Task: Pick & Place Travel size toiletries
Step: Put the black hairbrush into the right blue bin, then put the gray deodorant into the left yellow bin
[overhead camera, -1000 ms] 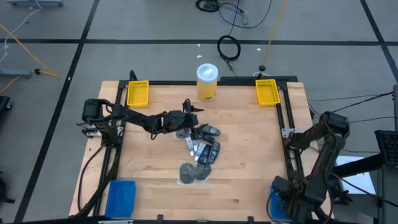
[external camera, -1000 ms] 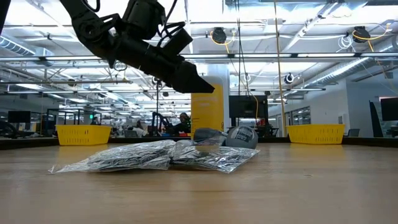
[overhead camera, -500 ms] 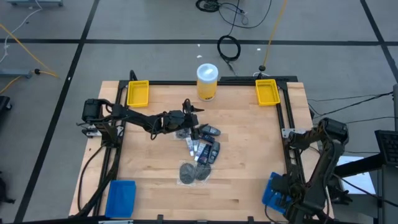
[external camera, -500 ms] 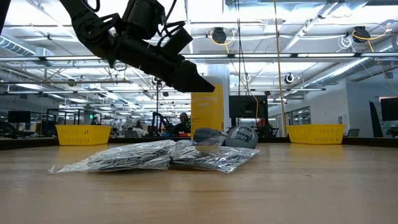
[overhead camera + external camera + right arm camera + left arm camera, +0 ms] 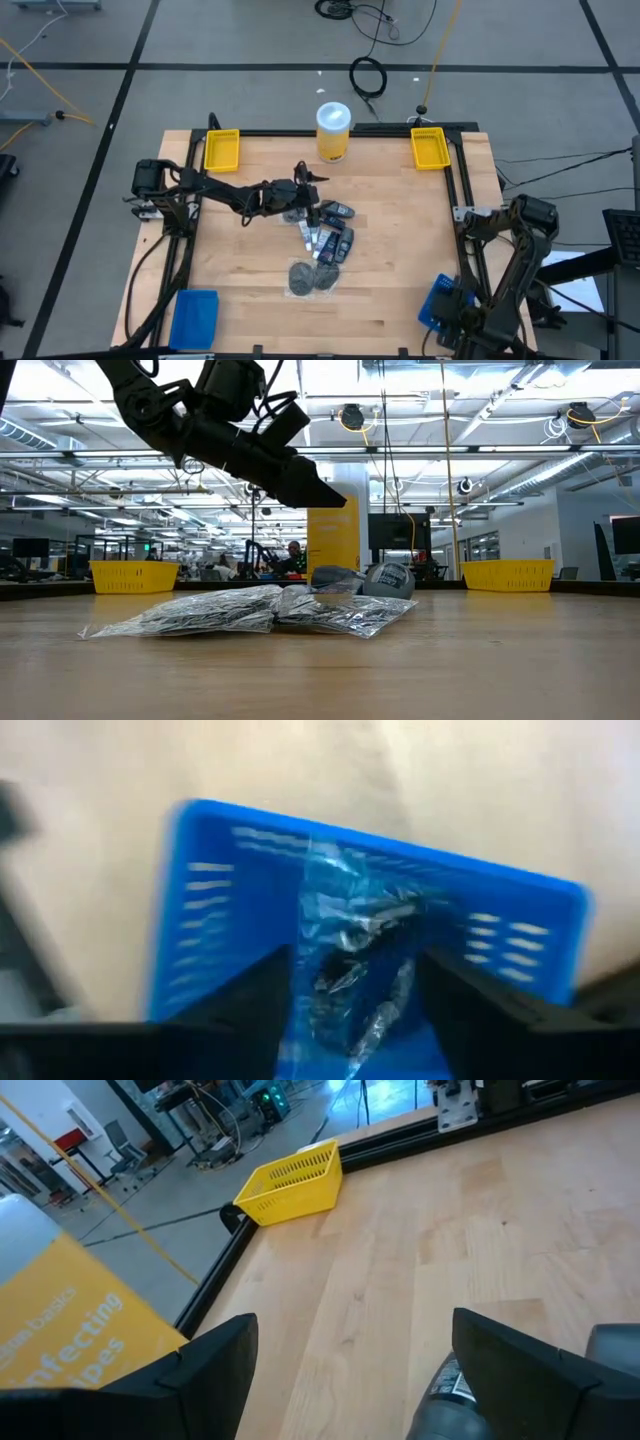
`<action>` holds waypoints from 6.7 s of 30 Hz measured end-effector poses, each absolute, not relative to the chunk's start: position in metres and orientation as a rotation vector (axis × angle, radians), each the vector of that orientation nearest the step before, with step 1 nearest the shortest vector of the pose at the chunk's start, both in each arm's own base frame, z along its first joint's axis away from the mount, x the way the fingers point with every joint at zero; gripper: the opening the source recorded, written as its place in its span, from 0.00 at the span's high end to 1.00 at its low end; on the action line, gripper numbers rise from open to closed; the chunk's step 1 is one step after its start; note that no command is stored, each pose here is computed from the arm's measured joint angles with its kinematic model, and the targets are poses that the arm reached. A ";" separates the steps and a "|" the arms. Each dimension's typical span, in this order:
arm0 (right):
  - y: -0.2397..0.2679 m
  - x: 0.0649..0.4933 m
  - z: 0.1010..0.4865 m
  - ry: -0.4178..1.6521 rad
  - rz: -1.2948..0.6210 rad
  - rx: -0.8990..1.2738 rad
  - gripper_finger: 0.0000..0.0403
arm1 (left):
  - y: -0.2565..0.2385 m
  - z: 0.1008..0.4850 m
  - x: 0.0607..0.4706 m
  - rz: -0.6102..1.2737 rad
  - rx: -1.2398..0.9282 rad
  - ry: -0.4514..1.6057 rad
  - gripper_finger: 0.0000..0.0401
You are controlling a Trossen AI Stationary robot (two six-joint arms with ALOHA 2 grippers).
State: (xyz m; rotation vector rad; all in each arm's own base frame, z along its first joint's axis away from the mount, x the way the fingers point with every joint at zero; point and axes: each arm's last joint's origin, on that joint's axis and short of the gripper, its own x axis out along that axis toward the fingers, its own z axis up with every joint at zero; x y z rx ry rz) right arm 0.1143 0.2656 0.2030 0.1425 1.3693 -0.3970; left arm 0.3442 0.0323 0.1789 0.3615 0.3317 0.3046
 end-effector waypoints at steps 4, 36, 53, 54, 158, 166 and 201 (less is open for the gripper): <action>0.262 0.117 0.222 1.337 -0.375 0.326 0.33 | 0.032 0.179 0.344 0.305 0.362 0.332 0.19; 0.037 0.252 0.140 0.770 -0.195 0.438 0.26 | -0.016 0.153 0.309 0.207 0.010 0.624 0.19; 0.036 0.245 0.093 0.518 -0.201 0.498 0.21 | -0.037 0.104 0.356 -0.155 -0.238 0.407 0.19; 0.036 0.246 0.091 0.514 -0.189 0.504 0.18 | -0.036 0.101 0.359 -0.163 -0.247 0.416 0.19; 0.042 0.266 0.123 0.081 -0.077 0.011 0.19 | 0.119 0.228 0.191 1.250 -0.250 1.027 0.59; 0.045 0.265 0.123 0.081 -0.064 0.020 0.19 | 0.190 0.220 0.144 1.411 -0.498 1.014 0.59; 0.054 0.263 0.123 0.081 -0.031 0.032 0.19 | 0.224 0.169 0.140 1.334 -0.673 1.179 0.38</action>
